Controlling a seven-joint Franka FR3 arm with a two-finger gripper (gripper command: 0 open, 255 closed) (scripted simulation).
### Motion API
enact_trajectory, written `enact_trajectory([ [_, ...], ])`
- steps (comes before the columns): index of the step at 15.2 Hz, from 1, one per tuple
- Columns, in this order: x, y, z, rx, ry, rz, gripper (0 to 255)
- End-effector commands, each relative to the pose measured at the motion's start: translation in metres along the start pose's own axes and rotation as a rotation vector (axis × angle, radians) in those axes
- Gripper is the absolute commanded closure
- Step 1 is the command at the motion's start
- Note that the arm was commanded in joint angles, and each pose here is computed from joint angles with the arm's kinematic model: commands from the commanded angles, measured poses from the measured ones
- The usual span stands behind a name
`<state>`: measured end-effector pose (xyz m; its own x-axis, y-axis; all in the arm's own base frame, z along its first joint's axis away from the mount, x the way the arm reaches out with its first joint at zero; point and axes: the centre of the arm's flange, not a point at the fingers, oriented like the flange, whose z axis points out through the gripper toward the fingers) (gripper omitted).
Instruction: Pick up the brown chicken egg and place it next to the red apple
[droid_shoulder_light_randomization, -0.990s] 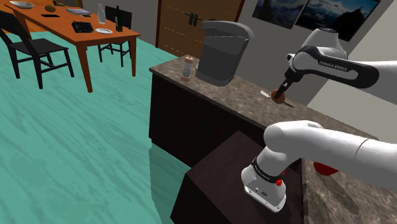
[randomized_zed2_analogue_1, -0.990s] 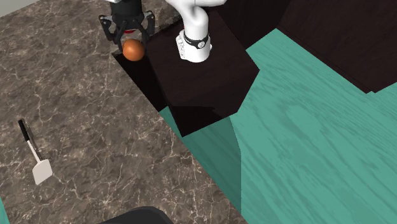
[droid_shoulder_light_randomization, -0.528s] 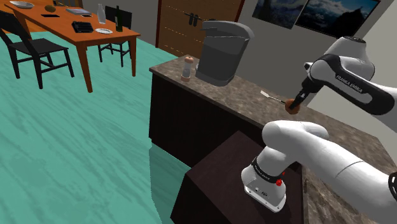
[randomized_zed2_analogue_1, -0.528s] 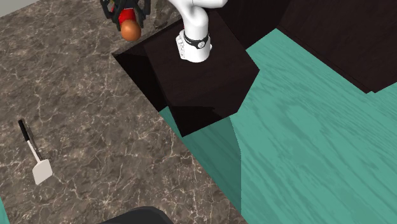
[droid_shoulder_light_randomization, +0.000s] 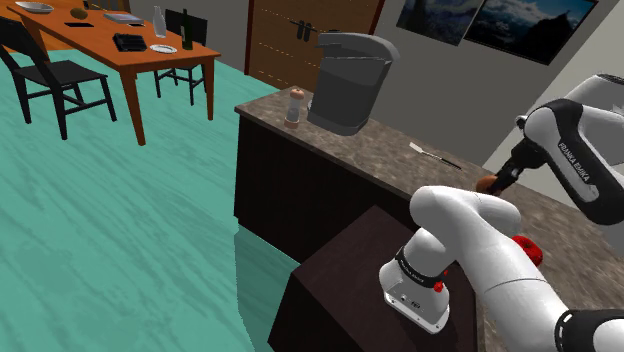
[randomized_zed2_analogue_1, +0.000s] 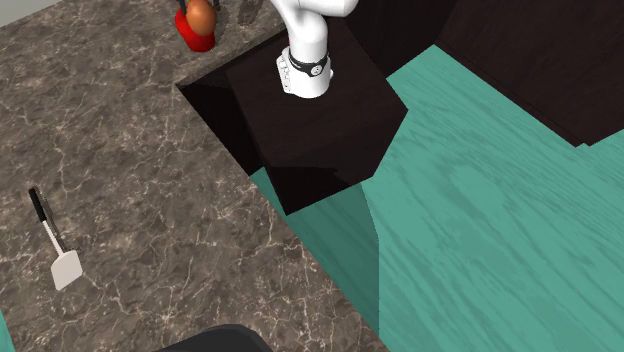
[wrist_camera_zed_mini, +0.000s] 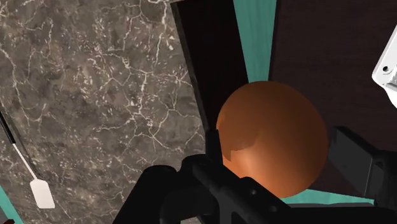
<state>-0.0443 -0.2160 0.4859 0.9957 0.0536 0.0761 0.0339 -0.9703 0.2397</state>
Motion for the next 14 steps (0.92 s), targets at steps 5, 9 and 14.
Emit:
enact_trajectory([
  [5, -0.075, -0.018, -0.009, 0.001, -0.001, -0.002, 255],
  [9, -0.126, -0.029, -0.016, 0.001, -0.001, -0.002, 255],
  [14, -0.19, -0.044, -0.025, 0.001, -0.001, -0.002, 255],
])
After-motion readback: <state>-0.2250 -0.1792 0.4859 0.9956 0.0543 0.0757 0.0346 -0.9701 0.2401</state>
